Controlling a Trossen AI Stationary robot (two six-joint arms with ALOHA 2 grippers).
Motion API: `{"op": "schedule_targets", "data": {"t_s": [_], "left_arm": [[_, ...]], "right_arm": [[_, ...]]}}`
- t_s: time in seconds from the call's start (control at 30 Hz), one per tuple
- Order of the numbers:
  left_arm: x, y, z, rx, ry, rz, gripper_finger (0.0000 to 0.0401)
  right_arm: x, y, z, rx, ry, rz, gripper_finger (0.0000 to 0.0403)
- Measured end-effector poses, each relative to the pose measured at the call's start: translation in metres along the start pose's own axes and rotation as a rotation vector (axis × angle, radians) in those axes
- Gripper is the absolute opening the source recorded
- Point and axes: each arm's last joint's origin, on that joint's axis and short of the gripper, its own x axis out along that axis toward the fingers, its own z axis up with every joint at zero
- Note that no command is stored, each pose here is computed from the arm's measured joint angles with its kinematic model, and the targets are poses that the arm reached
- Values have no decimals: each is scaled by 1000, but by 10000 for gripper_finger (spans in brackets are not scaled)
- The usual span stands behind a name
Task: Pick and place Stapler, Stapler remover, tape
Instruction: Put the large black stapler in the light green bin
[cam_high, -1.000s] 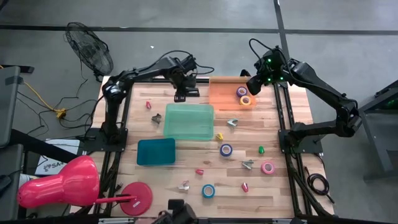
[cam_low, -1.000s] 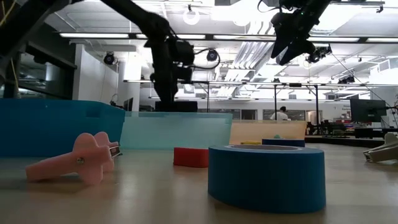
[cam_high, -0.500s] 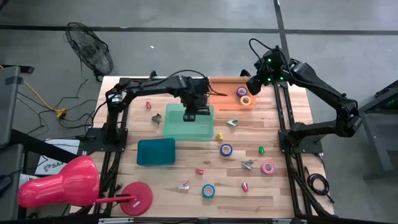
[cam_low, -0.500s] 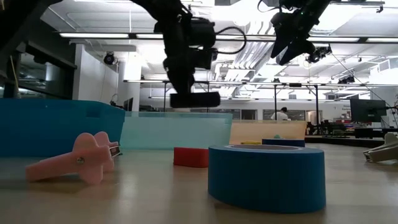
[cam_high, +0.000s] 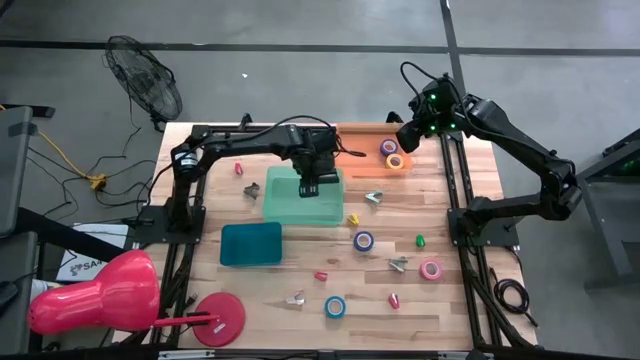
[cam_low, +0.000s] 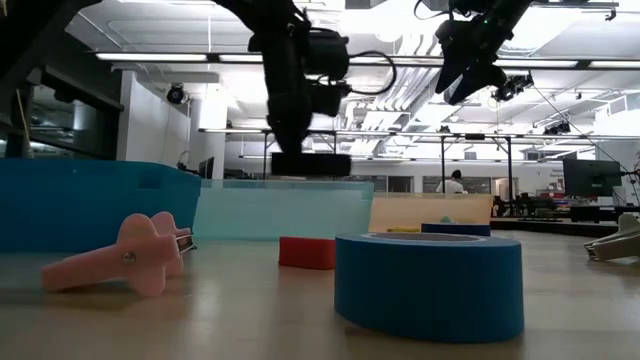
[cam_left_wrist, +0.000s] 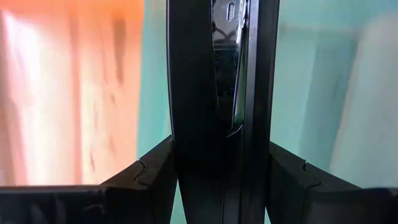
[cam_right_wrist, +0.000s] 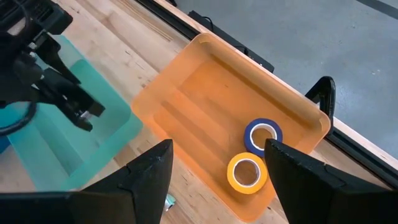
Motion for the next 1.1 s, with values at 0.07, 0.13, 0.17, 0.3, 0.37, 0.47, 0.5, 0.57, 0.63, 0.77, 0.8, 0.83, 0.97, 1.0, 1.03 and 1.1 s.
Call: {"op": "schedule_targets", "data": {"t_s": [0.07, 0.13, 0.17, 0.3, 0.37, 0.47, 0.5, 0.57, 0.63, 0.77, 0.8, 0.83, 0.97, 1.0, 1.03, 1.1], "left_arm": [[-5, -2, -5, -19, 41, -11, 173], [-8, -5, -9, -28, 80, -20, 173], [-8, -6, -12, -31, 111, -25, 173], [-7, -8, -11, -26, 99, -11, 173], [-7, -7, -9, -26, 81, -1, 173], [-2, -8, -1, -8, 28, 8, 173], [1, -8, 1, -2, 20, 10, 173], [10, -7, 3, 23, 23, 6, 173], [18, -7, 5, 47, 29, 2, 173], [34, -6, 5, 87, 70, -1, 173], [36, -6, 6, 94, 68, 2, 173], [37, -6, 7, 99, 62, 3, 173], [40, -6, 10, 128, 37, 6, 173], [40, -5, 10, 133, 32, 7, 173], [40, -5, 11, 140, 29, 8, 173], [40, -5, 10, 151, 31, 6, 173]], "right_arm": [[0, 0, 0, -2, 0, 0, 245], [0, 0, 0, -3, 0, 0, 245], [0, 0, 0, -3, 0, 0, 245], [0, 0, 0, -6, 0, 0, 245], [0, 0, 0, -6, 0, 0, 245], [0, 0, 0, -6, 0, 0, 245], [0, 0, 0, -6, 0, 0, 245], [0, 0, 0, -6, 0, 0, 245], [0, 0, 0, -9, 0, 2, 245], [0, 0, 0, -17, 1, 8, 245], [0, 0, 0, -17, 1, 8, 245], [0, 0, 0, -18, 1, 8, 245], [0, 0, 0, -18, 1, 9, 245], [0, 0, 0, -18, 2, 11, 245], [0, 0, 0, -17, 2, 12, 245], [0, 0, 0, -18, 2, 15, 245]]}}
